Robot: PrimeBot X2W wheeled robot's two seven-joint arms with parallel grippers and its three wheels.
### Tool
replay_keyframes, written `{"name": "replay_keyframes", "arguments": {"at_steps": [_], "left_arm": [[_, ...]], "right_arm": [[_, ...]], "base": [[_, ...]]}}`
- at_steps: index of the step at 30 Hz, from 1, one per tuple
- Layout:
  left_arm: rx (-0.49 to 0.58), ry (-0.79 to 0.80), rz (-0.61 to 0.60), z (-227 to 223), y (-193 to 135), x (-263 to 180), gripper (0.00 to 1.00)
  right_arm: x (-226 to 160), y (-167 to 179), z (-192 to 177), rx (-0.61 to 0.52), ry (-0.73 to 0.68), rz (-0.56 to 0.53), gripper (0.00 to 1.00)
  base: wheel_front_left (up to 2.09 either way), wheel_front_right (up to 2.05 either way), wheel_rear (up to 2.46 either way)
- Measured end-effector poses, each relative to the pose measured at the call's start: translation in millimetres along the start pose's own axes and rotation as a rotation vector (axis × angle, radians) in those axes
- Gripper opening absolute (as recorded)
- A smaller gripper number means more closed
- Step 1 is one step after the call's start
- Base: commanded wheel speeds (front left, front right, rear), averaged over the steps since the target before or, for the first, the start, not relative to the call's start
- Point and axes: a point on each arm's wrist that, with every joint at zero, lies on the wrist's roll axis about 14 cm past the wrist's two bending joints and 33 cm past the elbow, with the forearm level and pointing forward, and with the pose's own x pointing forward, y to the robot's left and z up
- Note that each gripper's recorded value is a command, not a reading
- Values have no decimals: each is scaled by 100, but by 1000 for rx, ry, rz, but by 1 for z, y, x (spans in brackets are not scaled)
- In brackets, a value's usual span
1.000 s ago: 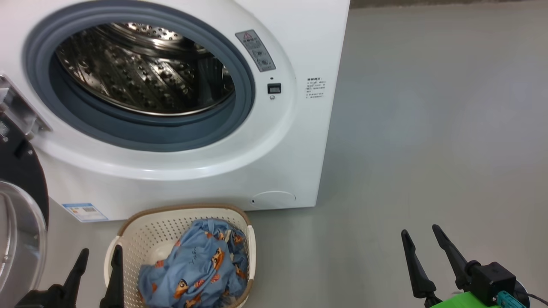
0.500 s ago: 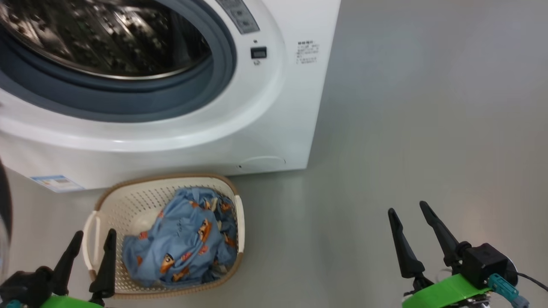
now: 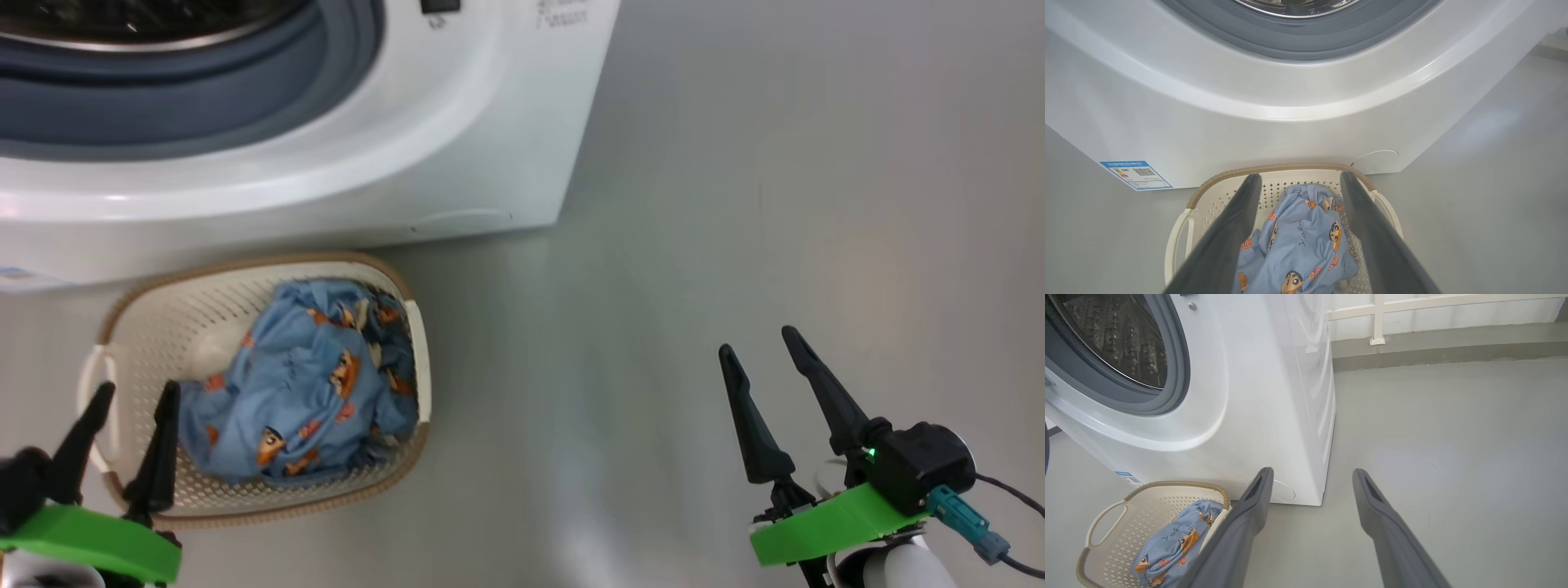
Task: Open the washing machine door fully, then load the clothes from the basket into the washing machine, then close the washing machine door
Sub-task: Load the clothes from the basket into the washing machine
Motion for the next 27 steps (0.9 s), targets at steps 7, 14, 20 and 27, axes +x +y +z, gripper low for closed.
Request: {"name": "replay_keyframes", "arguments": {"at_steps": [7, 14, 20, 27], "left_arm": [[-12, 74, -27, -24, 5, 28, 100], [-16, 189, -47, -65, 13, 51, 100], [2, 288, -91, -99, 15, 62, 100], [62, 438, -132, -144, 26, 66, 100]], "right_arm": [[8, -6, -23, 15, 54, -13, 100], [20, -13, -45, 18, 95, -20, 100], [22, -19, -63, 33, 135, -35, 100], [18, -31, -74, 30, 166, -68, 100]], "base": [[0, 0, 0], [0, 0, 0], [0, 0, 0], [0, 0, 0]]}}
